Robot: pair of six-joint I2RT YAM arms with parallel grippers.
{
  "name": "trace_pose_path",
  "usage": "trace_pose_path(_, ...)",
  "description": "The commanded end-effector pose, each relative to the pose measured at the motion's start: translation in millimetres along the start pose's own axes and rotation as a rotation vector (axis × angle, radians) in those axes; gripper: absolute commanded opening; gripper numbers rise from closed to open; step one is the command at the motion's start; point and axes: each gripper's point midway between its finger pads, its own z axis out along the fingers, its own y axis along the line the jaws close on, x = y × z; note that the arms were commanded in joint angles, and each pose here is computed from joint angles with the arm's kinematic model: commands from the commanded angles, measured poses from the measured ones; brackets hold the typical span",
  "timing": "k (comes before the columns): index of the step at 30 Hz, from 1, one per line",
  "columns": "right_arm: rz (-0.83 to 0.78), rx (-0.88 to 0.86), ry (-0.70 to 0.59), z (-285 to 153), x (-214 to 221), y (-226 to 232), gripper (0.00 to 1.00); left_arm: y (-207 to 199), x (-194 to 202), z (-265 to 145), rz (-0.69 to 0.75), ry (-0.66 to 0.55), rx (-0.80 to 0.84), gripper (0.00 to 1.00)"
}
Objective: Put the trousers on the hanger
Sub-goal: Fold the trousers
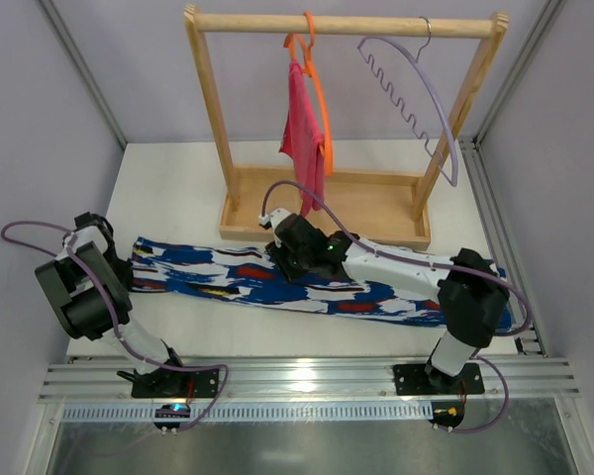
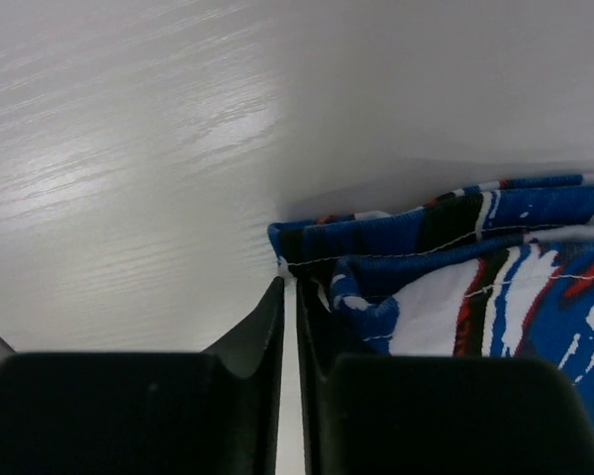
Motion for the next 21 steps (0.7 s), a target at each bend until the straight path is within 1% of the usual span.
trace_pose_path(1,0.031,-0.069,-0.018,-16,15,18,0.41,-9,-9,19,-0.005,-0.020,0.005,0.04)
trace_pose_path(2,0.016,-0.076,-0.019,-21,21,22,0.41,-10,-10,19,0.000,-0.016,0.004,0.01)
trace_pose_path(5,-0.039,-0.072,-0.022,-27,31,28,0.42,-5,-14,16,0.006,-0.027,-0.027,0.01)
trace_pose_path(6,-0.092,-0.075,-0.029,-31,33,34,0.42,-1,-15,14,0.009,-0.034,-0.048,0.01)
trace_pose_path(8,-0.145,-0.056,-0.033,-29,37,36,0.43,3,-26,7,0.010,-0.080,-0.066,0.00)
trace_pose_path(12,-0.195,-0.053,-0.043,-20,31,40,0.45,3,-25,3,0.007,-0.077,-0.059,0.01)
trace_pose_path(15,-0.212,-0.042,-0.040,-12,24,41,0.45,-3,-25,0,0.010,-0.087,-0.004,0.01)
trace_pose_path(18,-0.209,-0.065,-0.050,-10,17,47,0.45,-4,-29,-7,0.000,-0.121,0.020,0.21)
trace_pose_path(19,-0.208,-0.077,-0.059,-10,15,50,0.45,-4,-30,-7,0.000,-0.128,0.023,0.32)
trace_pose_path(21,-0.201,-0.107,-0.068,-12,13,56,0.45,-3,-31,-7,-0.008,-0.139,0.020,0.36)
